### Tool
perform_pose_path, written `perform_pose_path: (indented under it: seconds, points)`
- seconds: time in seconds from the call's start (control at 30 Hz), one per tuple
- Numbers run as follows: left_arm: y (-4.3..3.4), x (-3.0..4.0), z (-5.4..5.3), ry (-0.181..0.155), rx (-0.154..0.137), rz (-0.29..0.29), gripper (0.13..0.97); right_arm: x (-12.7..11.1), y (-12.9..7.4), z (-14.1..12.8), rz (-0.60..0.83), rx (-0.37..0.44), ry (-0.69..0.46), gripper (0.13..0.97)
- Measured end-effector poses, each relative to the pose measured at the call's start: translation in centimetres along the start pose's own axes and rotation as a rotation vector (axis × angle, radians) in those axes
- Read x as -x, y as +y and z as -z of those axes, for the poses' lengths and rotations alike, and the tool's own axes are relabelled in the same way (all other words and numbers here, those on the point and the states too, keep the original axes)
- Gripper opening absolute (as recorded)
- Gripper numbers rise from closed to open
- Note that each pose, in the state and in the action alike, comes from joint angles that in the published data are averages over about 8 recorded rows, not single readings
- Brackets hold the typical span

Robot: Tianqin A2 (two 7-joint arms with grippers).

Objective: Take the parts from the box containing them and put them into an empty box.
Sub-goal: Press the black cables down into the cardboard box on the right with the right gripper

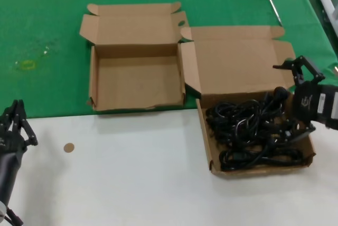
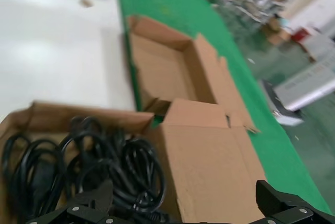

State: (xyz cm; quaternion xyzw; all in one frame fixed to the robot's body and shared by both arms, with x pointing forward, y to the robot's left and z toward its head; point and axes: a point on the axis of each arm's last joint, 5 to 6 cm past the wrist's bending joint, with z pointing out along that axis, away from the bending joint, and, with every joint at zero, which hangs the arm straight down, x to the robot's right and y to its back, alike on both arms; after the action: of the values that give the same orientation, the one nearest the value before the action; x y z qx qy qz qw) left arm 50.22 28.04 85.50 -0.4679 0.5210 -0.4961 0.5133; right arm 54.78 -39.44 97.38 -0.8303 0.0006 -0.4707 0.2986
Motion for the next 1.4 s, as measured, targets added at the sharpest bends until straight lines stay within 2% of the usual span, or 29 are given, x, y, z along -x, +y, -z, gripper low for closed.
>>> perform_pose_path:
  seconds: [0.4,0.6,0.93,1.23,1.4]
  points:
    - [0.00,0.00,0.0,0.000,0.000,0.000,0.153,-2.0,-0.2,-0.7,0.282,-0.034,-0.160,0.966]
    - [0.00,0.00,0.0,0.000,0.000,0.000,0.152,-2.1,-0.2,-1.5,0.348,-0.047,-0.200,0.966]
    - [0.00,0.00,0.0,0.000,0.000,0.000,0.152,-2.1,0.7,-2.5,0.424,-0.014,-0.226,0.927]
    - [0.00,0.00,0.0,0.000,0.000,0.000,0.152,-2.0,1.2,-3.2,0.440,0.001,-0.227,0.817]
    - [0.00,0.00,0.0,0.000,0.000,0.000,0.152,-2.0,1.2,-3.4,0.441,0.004,-0.226,0.703]
